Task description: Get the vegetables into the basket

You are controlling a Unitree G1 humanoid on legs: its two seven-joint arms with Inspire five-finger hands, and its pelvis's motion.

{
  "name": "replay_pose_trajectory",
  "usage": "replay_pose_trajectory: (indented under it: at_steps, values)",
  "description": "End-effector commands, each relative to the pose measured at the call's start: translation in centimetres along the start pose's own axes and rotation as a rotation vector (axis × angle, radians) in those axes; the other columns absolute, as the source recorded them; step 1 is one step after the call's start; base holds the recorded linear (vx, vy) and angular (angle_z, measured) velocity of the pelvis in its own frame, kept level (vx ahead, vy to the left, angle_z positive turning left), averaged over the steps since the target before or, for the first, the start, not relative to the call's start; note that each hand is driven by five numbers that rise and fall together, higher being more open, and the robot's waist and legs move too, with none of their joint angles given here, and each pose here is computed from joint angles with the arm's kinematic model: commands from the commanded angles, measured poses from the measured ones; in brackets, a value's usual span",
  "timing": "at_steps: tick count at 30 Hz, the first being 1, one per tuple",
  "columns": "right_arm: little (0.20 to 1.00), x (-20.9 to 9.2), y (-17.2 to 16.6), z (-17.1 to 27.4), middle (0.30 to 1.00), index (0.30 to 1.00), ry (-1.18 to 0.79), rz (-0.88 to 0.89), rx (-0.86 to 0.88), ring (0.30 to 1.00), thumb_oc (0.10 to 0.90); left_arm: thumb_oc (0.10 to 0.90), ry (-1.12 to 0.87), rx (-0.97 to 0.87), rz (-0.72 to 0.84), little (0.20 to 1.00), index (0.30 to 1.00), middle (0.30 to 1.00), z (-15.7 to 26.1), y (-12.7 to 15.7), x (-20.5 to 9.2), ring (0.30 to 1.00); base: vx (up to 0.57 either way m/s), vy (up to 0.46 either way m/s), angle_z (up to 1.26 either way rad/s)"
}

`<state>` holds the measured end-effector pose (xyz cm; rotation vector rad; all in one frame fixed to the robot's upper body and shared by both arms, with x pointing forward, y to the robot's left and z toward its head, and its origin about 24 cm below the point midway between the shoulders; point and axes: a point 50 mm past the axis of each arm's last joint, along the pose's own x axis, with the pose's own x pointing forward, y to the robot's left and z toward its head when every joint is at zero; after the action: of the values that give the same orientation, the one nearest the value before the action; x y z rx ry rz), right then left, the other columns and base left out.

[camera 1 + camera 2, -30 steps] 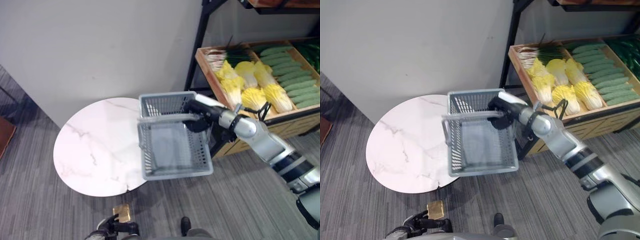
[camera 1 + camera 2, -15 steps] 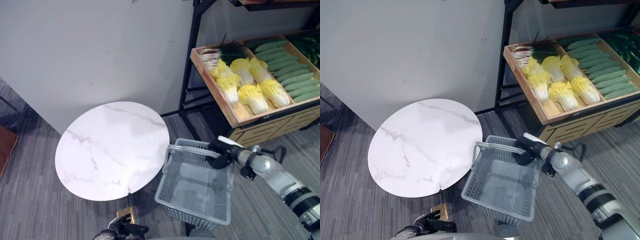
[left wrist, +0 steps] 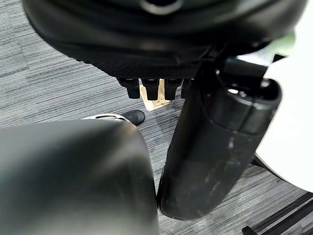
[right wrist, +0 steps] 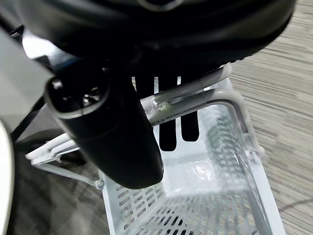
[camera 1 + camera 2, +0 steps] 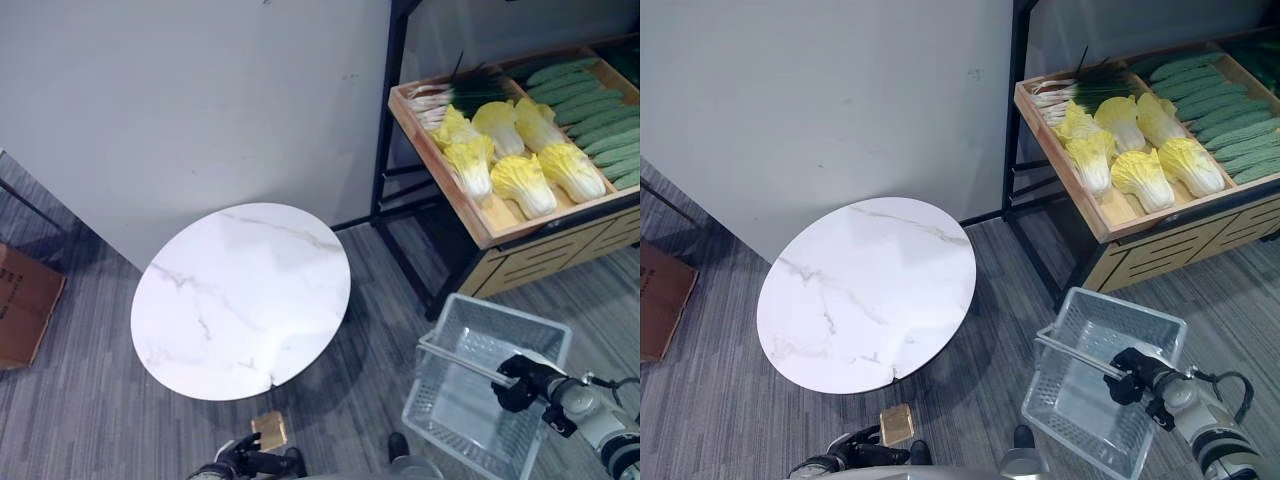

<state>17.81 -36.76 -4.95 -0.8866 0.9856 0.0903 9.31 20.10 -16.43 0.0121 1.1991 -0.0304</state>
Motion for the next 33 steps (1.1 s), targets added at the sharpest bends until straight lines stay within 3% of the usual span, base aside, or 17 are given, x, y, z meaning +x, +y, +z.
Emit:
replay_pose_trajectory:
  at_steps: [1,15,20,33]
  values:
    - [0.3,0.3,-3.4,4.0,0.3,0.3,-0.146,-0.135,0.066,0.3,0.4,0.9,-0.006,0.1,0.044,1.0,1.0,1.0,1.1,2.0,-0.1,1.0,0.0,0.0,0.0]
    - [0.3,0.8,-1.3,3.4,0.3,0.3,-0.12,-0.089,0.118,0.3,0.4,0.9,-0.038,0.118,0.057,1.0,1.0,1.0,2.0,1.9,0.0,1.0,0.01,0.033,-0.15]
    - [0.3,0.8,-0.7,4.1,0.3,0.3,-0.146,-0.081,0.063,0.3,0.4,0.9,-0.07,0.136,0.072,1.0,1.0,1.0,3.0,2.2,0.0,1.0,0.0,0.066,-0.35]
    - [0.3,0.9,2.2,5.1,0.3,0.3,-0.195,-0.039,0.11,0.3,0.4,0.9,-0.151,0.211,0.087,1.0,1.0,1.0,6.1,2.2,0.1,1.0,-0.04,0.055,-0.45]
